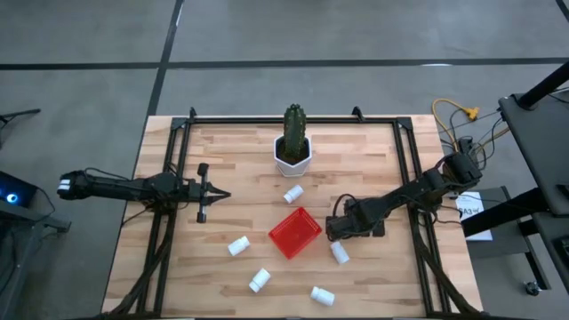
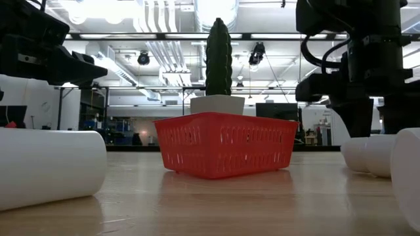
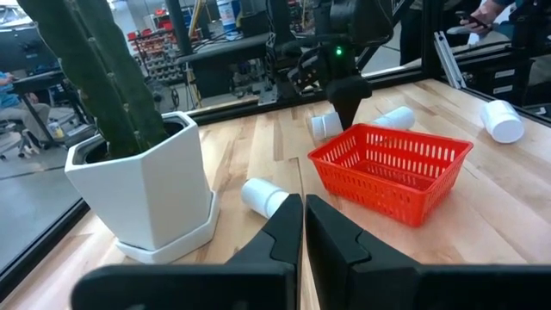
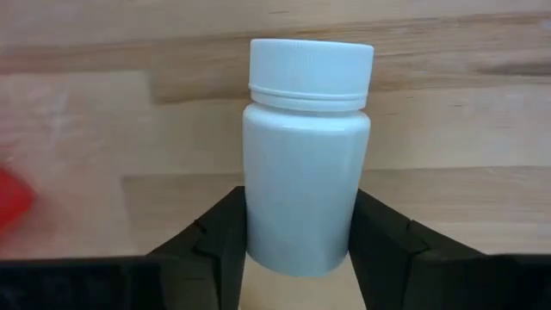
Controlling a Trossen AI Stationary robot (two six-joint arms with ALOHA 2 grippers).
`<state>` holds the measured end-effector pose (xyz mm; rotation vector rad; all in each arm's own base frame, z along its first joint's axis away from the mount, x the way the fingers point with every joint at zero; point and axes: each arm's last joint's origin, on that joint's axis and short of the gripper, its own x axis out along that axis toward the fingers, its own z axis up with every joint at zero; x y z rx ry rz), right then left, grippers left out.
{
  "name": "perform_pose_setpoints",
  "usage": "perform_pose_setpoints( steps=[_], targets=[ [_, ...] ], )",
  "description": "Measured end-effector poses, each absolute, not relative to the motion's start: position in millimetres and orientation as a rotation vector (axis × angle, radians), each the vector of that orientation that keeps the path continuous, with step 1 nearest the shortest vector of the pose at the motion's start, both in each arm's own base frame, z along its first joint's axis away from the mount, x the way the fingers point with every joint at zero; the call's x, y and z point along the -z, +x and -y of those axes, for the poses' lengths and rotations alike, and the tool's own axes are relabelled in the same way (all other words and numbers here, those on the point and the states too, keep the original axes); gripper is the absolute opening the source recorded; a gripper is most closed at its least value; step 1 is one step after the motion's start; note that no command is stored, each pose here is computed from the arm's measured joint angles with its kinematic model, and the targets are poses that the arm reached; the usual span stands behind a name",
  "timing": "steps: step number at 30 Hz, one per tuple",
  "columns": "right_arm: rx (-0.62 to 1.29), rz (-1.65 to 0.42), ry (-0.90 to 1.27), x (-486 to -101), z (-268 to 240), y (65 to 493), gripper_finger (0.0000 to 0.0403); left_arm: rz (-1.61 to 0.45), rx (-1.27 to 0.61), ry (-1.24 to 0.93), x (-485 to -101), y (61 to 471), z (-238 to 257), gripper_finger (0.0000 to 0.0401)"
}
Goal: Pick and place pill bottles into a basket
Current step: Put the white pill bottle into the red bin
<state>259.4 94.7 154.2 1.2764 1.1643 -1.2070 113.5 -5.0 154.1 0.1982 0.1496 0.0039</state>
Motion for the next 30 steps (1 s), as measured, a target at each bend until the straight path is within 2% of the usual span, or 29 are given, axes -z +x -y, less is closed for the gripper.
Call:
perform_pose_setpoints(
  steps=[8, 13, 23, 30],
  targets=[
    [1.205, -1.184, 1.155, -180.5, -95.1, 266.1, 0.0149, -0.148, -0.004, 0.198, -154.2, 113.5, 5.1, 0.0],
    [1.165, -1.167, 1.058, -214.9, -95.5, 276.3, 0.0149, -0.148, -0.004, 0.2, -154.4, 113.5, 5.0, 0.0],
    [0.876, -0.951, 0.758, -287.7, -97.6, 304.6, 0.0149, -0.146, -0.001, 0.21, -154.9, 113.5, 5.1, 0.0],
    [0.743, -0.973, 0.542, -298.9, -97.5, 308.0, 0.0148, -0.124, 0.138, 0.362, -155.8, 113.5, 8.8, 0.0]
  ],
)
